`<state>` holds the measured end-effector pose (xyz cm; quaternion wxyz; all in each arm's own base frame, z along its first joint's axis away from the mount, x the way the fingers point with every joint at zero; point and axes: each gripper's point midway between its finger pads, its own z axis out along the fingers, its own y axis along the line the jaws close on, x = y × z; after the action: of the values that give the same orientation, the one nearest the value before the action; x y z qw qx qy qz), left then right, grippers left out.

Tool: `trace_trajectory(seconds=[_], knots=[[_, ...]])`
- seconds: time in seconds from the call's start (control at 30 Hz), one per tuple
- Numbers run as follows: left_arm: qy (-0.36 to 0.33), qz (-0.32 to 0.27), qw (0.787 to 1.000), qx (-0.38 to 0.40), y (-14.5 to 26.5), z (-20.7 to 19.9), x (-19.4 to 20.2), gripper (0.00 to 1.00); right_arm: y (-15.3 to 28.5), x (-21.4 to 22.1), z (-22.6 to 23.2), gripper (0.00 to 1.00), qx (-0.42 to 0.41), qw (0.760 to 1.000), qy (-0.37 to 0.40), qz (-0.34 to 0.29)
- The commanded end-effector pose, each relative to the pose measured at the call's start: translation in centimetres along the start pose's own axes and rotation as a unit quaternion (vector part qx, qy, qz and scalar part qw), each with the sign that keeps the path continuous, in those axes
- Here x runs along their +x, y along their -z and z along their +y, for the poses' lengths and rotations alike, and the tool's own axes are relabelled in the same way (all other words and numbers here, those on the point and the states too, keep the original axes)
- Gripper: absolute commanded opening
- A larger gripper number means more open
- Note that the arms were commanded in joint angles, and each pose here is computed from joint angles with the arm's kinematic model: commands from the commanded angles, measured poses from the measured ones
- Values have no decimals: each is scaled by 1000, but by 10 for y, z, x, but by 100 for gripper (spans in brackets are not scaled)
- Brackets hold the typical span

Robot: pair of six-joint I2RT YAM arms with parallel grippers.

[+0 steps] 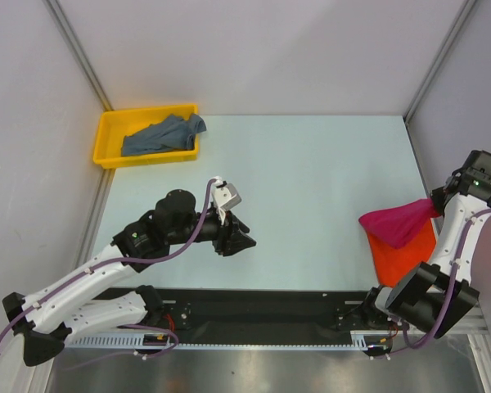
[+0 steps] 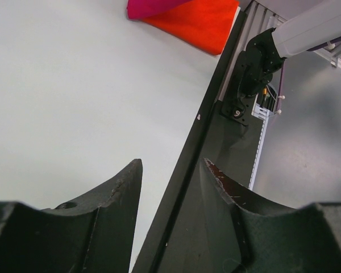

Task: Fold and stack the t-shirts
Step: Neatly place the folded tshirt to the corner

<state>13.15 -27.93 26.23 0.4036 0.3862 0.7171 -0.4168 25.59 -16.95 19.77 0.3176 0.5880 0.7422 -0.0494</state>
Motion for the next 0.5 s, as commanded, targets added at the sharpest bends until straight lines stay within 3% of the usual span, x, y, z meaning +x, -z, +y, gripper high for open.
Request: trace_trajectory(seconds=[0.0, 0.47], knots=[[-14, -10, 1000, 14, -1, -5, -7, 50, 17, -10, 2, 0, -14, 1000, -8, -23], [-14, -8, 1000, 11, 2, -4, -3, 51, 17, 6, -21, 0, 9, 1000, -12, -14]])
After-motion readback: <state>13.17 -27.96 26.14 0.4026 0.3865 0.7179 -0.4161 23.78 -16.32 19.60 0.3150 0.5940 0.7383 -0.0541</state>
